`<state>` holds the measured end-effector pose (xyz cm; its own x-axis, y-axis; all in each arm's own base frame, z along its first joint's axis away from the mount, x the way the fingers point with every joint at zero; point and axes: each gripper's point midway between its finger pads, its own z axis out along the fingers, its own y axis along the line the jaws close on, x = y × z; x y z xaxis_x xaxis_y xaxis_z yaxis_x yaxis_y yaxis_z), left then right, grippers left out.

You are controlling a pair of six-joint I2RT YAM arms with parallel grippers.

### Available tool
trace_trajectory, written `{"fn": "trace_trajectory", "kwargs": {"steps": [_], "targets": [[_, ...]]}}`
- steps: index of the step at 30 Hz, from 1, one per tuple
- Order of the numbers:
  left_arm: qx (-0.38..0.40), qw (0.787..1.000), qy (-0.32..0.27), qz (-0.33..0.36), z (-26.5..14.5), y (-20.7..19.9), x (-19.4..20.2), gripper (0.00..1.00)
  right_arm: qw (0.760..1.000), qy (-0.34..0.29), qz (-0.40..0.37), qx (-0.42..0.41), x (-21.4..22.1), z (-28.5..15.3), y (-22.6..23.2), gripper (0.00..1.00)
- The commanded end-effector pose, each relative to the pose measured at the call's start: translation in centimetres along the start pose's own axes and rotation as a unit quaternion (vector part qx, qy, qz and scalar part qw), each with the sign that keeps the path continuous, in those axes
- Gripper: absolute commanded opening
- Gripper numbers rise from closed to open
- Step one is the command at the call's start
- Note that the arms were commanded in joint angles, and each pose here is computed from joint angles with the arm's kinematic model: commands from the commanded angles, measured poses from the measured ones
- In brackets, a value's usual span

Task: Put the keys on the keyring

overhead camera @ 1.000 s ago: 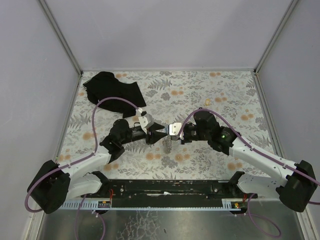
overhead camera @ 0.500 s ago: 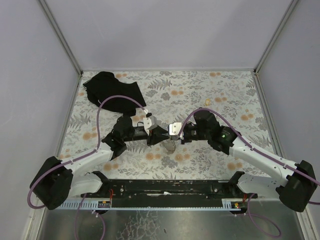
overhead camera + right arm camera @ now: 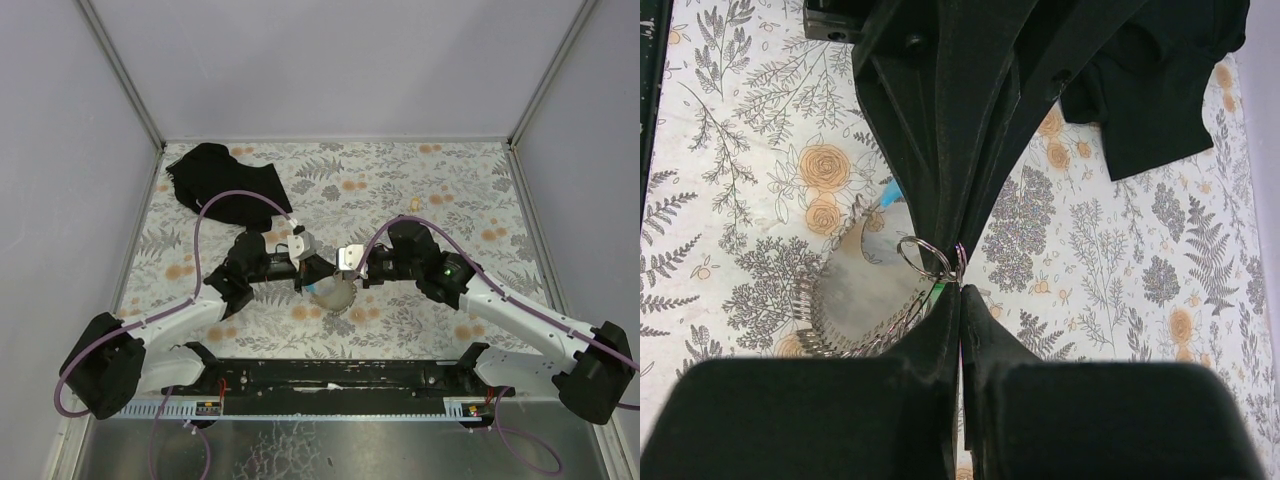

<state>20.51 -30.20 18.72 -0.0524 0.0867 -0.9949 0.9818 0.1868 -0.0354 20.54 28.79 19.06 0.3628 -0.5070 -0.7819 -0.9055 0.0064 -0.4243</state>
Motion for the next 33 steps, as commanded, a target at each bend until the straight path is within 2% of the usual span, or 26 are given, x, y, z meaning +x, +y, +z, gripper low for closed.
{"fn": "trace_trajectory", "kwargs": {"steps": [1, 7, 16, 26, 27, 33], "targets": [[-0.043, 0.999, -0.022, -0.008, -0.4, 1.2, -1.2, 0.0, 0.999, -0.028, -0.022, 0.036, -2.3, -1.0, -1.5, 0.0], [-0.097, 0.993, -0.056, -0.046, -1.0, 2.7, -1.7, 0.0, 0.999, -0.018, -0.013, 0.039, -1.2, -1.0, -0.9, 0.0], [-0.107, 0.987, -0.097, -0.07, -1.4, 2.8, -3.0, 0.0, 0.999, -0.014, -0.001, 0.045, 0.1, -0.6, -0.3, 0.0], [-0.16, 0.961, -0.167, -0.15, -2.1, 4.5, -3.9, 0.0, 0.999, -0.018, 0.009, 0.035, 0.3, -0.1, 0.3, 0.0], [-0.157, 0.962, -0.166, -0.148, -2.0, 4.5, -3.9, 0.01, 0.999, -0.018, 0.007, 0.042, 0.2, -0.2, 0.1, 0.0], [-0.109, 0.979, -0.135, -0.106, -1.5, 2.9, -3.5, 0.24, 0.998, -0.024, -0.009, 0.063, -0.9, -1.0, -1.1, 0.0]]}}
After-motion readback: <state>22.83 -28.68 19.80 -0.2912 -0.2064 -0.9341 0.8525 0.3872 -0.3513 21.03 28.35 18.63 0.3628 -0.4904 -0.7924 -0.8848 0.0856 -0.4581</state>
